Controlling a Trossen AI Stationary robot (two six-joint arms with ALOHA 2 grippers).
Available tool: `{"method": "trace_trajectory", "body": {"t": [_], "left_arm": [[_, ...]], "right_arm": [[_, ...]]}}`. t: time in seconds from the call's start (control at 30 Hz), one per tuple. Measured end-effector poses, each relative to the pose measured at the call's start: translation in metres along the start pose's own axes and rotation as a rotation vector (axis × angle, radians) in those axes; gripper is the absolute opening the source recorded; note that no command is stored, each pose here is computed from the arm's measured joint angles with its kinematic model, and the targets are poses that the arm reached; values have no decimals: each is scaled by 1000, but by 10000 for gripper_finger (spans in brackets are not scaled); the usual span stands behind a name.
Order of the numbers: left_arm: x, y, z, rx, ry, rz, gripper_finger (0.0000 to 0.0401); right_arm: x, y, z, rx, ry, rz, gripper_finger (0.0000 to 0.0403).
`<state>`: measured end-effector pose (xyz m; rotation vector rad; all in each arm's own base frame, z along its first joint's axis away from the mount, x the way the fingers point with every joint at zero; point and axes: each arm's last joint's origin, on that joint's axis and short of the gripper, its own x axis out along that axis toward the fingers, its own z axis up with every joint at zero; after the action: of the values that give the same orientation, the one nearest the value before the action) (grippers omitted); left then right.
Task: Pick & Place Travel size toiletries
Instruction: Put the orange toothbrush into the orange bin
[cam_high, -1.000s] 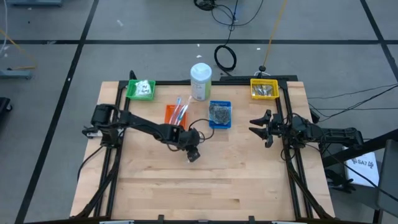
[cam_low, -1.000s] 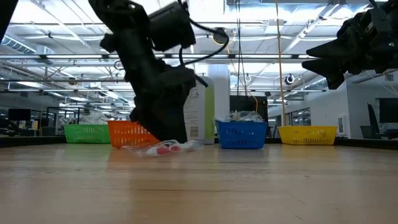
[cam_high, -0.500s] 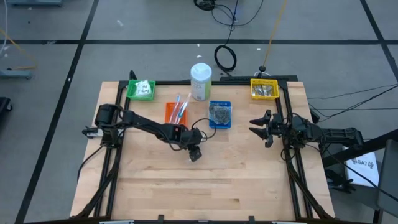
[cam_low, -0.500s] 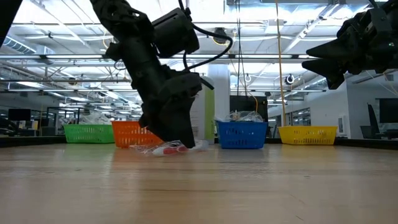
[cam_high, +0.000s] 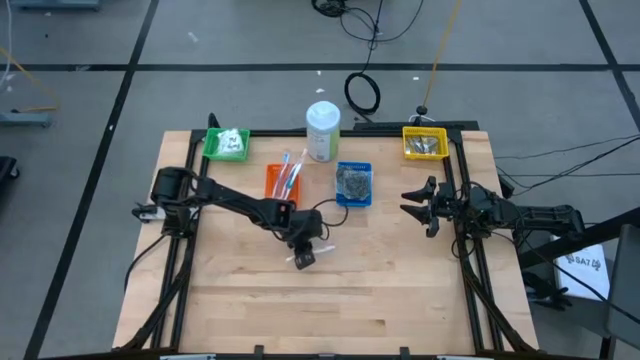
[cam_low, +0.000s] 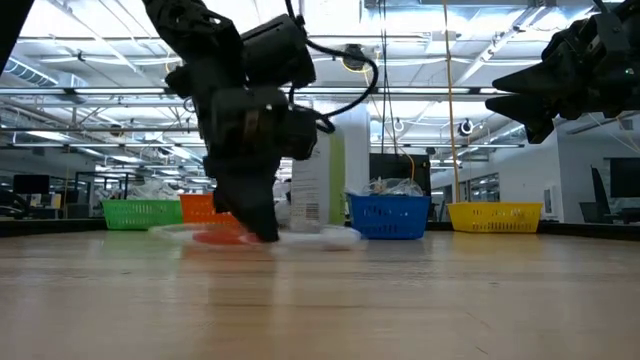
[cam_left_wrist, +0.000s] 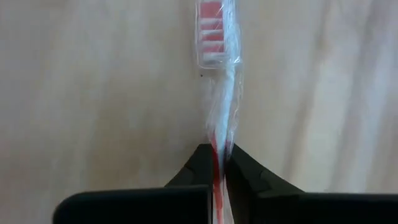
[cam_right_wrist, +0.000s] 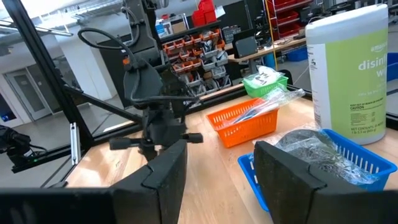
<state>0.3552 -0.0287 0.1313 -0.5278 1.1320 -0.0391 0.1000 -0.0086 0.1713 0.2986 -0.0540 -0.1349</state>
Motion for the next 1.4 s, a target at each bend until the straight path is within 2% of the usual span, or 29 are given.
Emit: {"method": "trace_trajectory", "body": {"t": [0.2, 0.37, 0.5, 0.63, 0.8, 1.0, 1.2, 1.4], "left_arm": [[-27, -17, 5, 110, -85, -62, 17], [-62, -41, 8, 268, -244, -46, 9], [-98, -52, 9, 324, -422, 85, 9], [-134, -52, 8, 277, -615, 242, 8], [-156, -31, -4, 141, -738, 423, 5], [-156, 13, -21, -52, -854, 589, 6], [-143, 57, -30, -168, -989, 607, 10], [-131, 83, -46, -220, -975, 652, 8]], "right_arm": [[0, 0, 0, 0, 2, -1, 174], [0, 0, 0, 0, 2, -1, 176], [0, 0, 0, 0, 1, -1, 177], [0, 0, 0, 0, 1, -1, 175], [0, 0, 0, 0, 2, -1, 175], [0, 0, 0, 0, 1, -1, 177], [0, 0, 0, 0, 0, 0, 174], [0, 0, 0, 0, 2, -1, 178]]}}
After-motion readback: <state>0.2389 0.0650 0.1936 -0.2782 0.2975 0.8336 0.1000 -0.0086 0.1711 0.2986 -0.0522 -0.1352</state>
